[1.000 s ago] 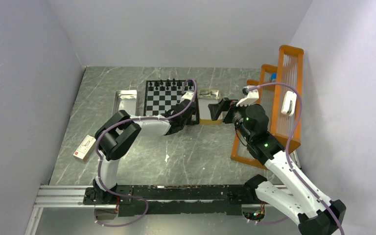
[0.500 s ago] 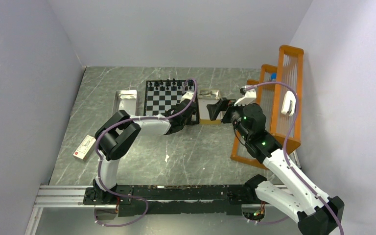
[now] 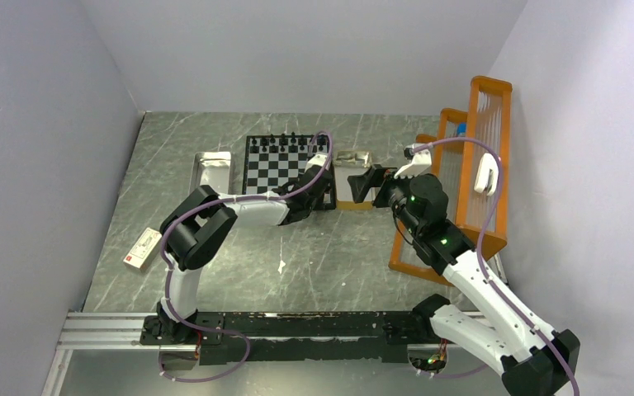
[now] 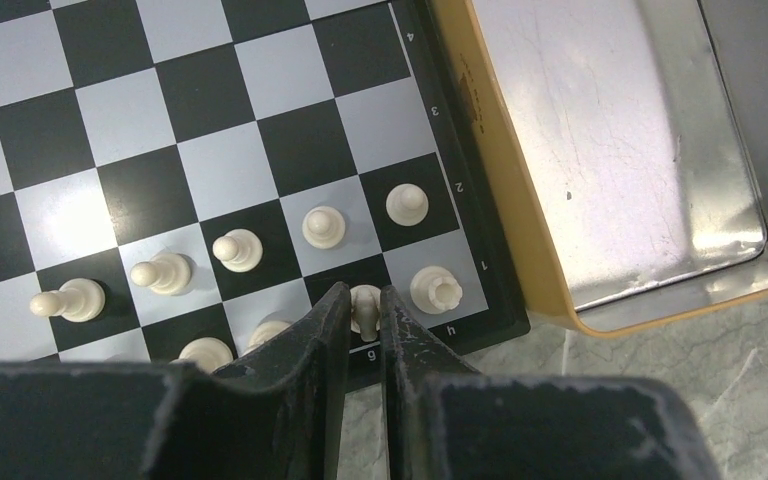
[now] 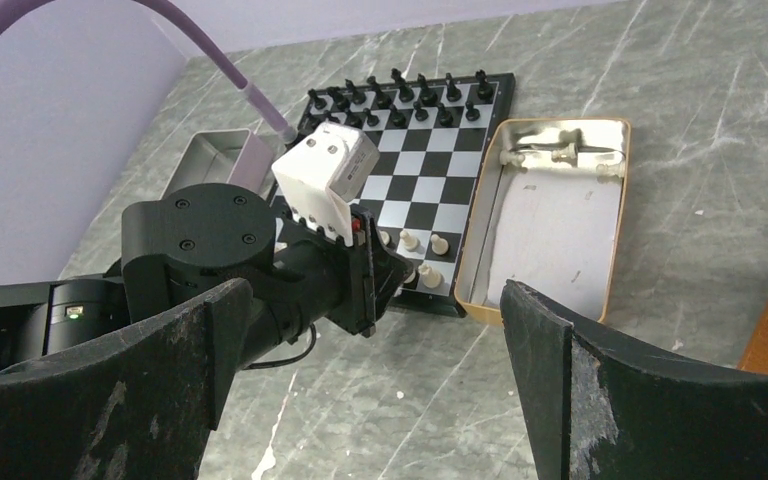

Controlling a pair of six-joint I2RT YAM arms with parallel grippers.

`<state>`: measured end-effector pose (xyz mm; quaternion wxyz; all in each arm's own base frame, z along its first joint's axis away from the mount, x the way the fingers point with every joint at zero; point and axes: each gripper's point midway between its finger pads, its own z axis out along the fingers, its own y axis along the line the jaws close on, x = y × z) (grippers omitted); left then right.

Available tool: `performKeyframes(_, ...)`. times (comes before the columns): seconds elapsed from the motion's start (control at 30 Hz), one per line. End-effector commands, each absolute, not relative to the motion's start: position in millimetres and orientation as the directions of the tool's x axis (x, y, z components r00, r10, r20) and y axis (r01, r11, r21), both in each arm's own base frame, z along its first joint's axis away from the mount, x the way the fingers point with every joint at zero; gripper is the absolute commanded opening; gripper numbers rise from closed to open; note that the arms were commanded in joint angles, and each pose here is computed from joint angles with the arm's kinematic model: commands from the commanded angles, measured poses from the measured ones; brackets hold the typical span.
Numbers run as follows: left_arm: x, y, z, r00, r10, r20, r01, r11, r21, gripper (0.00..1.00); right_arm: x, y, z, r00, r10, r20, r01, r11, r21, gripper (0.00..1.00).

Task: Set up the chess pieces on the board
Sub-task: Place the chess piece on the chessboard.

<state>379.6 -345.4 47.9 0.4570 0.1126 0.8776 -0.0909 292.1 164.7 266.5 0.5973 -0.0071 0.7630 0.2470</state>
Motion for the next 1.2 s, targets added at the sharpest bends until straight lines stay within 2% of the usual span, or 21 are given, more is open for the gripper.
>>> performKeyframes(0.0,383,-352,62,-0.542,0.117,-0.832,0.296,0.953,-0.059,0.22,296,168,269,-0.273,0.292,-0.917,-0.315,0.873,0.372,1.0)
performKeyframes(0.4,382,-348,70,-0.531,0.121,-0.838,0.292,0.955,-0.048,0.22,296,173,268,-0.288,0.303,-0.908,-0.325,0.861,0.391,1.0)
performKeyframes(0.7,381,-348,77,-0.524,0.116,-0.844,0.299,0.952,-0.056,0.29,294,173,264,-0.3,0.302,-0.905,-0.323,0.86,0.394,1.0)
performKeyframes(1.17,379,-354,149,-0.478,0.036,-0.878,0.326,0.935,-0.139,0.33,293,170,259,-0.338,0.282,-0.898,-0.295,0.875,0.385,1.0)
